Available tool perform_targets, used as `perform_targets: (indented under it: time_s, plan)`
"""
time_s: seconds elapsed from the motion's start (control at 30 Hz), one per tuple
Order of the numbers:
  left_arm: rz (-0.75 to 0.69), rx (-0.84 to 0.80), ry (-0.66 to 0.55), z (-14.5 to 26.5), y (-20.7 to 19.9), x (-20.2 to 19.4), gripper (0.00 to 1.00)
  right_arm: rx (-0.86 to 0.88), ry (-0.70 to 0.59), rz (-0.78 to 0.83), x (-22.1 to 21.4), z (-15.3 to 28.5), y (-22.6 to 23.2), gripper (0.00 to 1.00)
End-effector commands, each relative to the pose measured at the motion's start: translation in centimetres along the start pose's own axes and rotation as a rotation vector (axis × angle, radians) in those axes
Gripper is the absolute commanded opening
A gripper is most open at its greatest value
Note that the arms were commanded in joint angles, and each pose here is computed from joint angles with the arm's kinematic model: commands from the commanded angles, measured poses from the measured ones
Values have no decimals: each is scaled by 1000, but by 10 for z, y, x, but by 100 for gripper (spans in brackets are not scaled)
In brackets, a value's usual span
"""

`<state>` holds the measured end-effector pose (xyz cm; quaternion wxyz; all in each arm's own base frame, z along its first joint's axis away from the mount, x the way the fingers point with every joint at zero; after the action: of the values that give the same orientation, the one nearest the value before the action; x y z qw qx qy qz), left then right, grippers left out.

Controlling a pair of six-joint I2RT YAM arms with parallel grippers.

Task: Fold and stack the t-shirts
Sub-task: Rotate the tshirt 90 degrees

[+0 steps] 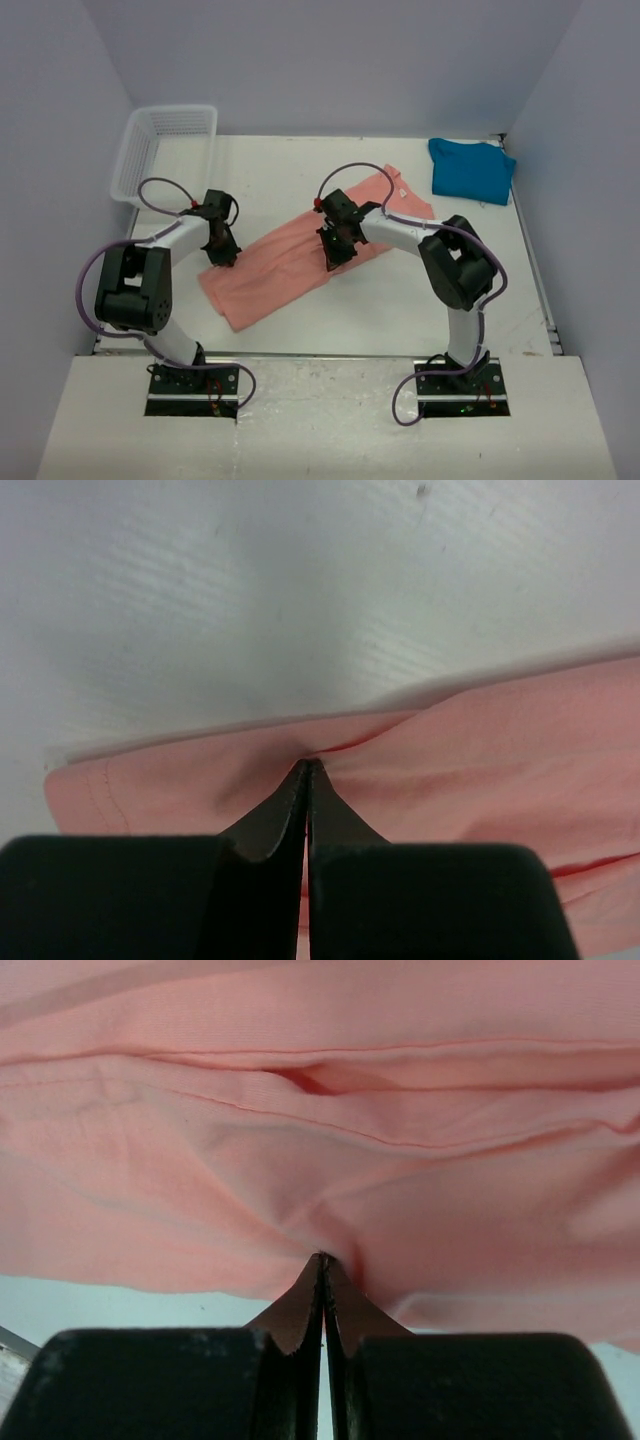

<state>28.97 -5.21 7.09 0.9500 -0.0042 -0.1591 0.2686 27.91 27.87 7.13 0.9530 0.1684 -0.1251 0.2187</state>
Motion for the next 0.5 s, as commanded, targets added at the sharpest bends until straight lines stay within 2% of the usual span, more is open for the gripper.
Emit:
perform_targets:
  time_s: [0.0, 0.17, 0.2, 0.33, 0.4, 0.47]
  plan:
    - [0, 11, 34, 13, 11, -25, 0, -71, -46, 21, 2, 25, -5, 0]
    - [-40, -51, 20, 32, 0, -54, 0, -115, -62, 4, 2, 37, -17, 0]
    - [-95, -71, 6, 39, -11, -62, 0, -125, -79, 8, 4, 40, -17, 0]
    - [-181, -57, -223, 87, -37, -52, 0, -114, -233, 24, 18, 79, -9, 0]
    - [-224, -119, -328, 119, -58, -40, 0, -121, -289, 10, 25, 96, -6, 3]
    - [-265, -173, -405, 143, -76, -19, 0, -136, -355, -4, 35, 118, -3, 18]
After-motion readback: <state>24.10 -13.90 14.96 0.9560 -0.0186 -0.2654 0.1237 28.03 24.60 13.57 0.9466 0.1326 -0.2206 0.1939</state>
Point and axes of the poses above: each gripper's point midway between its finger pads, its own z axis back along the fingers, its own y axis along the line the jaws close on, x = y × z, the point moved 6 cm from there along z, back along the fingers, and after that the axes turned 5 degrees about z, right-handed, at the moved point
